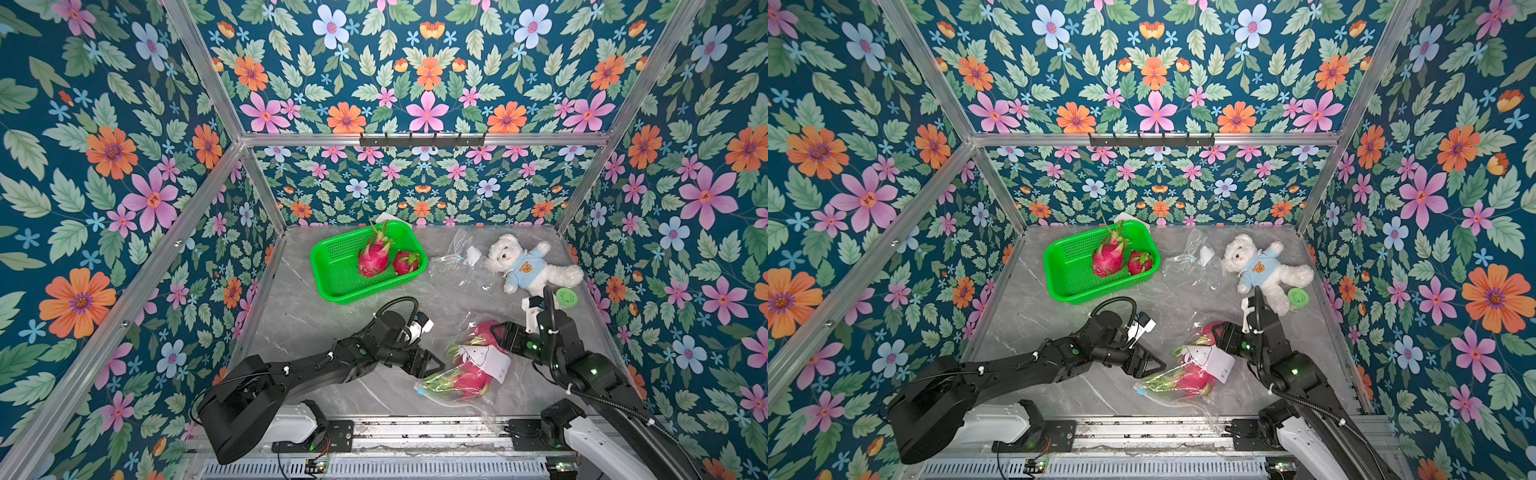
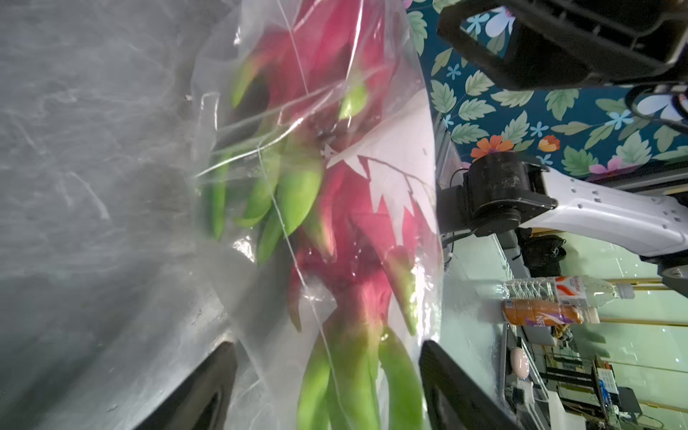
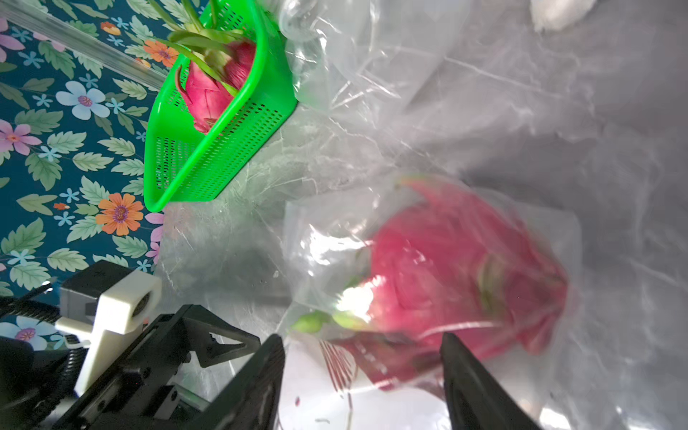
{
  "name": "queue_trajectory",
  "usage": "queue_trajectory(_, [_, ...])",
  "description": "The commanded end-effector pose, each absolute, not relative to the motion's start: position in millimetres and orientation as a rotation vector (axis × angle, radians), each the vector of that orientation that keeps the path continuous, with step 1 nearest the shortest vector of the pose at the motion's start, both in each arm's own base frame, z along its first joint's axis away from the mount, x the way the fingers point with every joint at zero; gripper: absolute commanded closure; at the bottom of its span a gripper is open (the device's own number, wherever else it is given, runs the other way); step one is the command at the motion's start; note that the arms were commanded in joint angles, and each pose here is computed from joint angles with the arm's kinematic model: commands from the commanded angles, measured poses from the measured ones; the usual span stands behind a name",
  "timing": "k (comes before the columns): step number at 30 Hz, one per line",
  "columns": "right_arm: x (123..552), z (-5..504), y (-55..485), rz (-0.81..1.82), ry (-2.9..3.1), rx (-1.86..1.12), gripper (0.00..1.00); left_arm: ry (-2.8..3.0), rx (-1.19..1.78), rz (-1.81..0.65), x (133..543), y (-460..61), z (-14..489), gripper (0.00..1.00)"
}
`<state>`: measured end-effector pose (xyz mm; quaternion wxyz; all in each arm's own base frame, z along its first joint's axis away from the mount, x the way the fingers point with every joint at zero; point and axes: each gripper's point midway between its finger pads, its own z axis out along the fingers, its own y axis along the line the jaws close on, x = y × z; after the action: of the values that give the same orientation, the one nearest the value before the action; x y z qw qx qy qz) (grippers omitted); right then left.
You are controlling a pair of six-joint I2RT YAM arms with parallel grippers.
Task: Open the zip-top bag and take out the dragon fruit
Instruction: Pick up the zipper food storage bag at the center of the board.
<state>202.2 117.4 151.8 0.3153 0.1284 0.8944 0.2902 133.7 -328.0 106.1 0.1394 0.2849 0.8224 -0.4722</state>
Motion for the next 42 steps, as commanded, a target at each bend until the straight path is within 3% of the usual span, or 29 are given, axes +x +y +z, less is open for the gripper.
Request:
queue_trajectory(1, [189, 127, 112, 0.801, 2.402, 0.508, 0.32, 2.360, 0.831, -1.405, 132, -337, 110, 0.38])
queue_trajectory(3, [189, 114, 119, 0.848, 2.411, 0.522, 0.32, 2.345, 0.848, -1.446, 132, -344, 113, 0.59])
queue_trajectory(5, [196, 105, 126, 0.890, 2.401, 0.534, 0.32, 2.329, 0.846, -1.469, 136, -352, 115, 0.87])
queue_trajectory(7, [208, 101, 132, 0.915, 2.375, 0.532, 0.31, 2.309, 0.845, -1.463, 144, -360, 119, 0.98])
queue_trajectory(13, [261, 103, 151, 0.872, 2.330, 0.441, 0.31, 2.246, 0.800, -1.336, 178, -369, 127, 1.00])
queue_trajectory(20, [333, 124, 181, 0.807, 2.357, 0.262, 0.30, 2.178, 0.628, -1.188, 241, -344, 147, 1.00])
queue_trajectory(24, [350, 148, 185, 0.794, 2.319, 0.169, 0.30, 2.127, 0.539, -1.174, 275, -331, 166, 1.00])
queue_trajectory(34, [293, 218, 204, 0.703, 2.267, -0.328, 0.34, 2.114, 0.514, -1.227, 312, -343, 186, 0.99])
queue_trajectory(42, [247, 210, 257, 0.672, 2.150, -0.705, 0.38, 2.157, 0.471, -1.375, 313, -356, 182, 0.96])
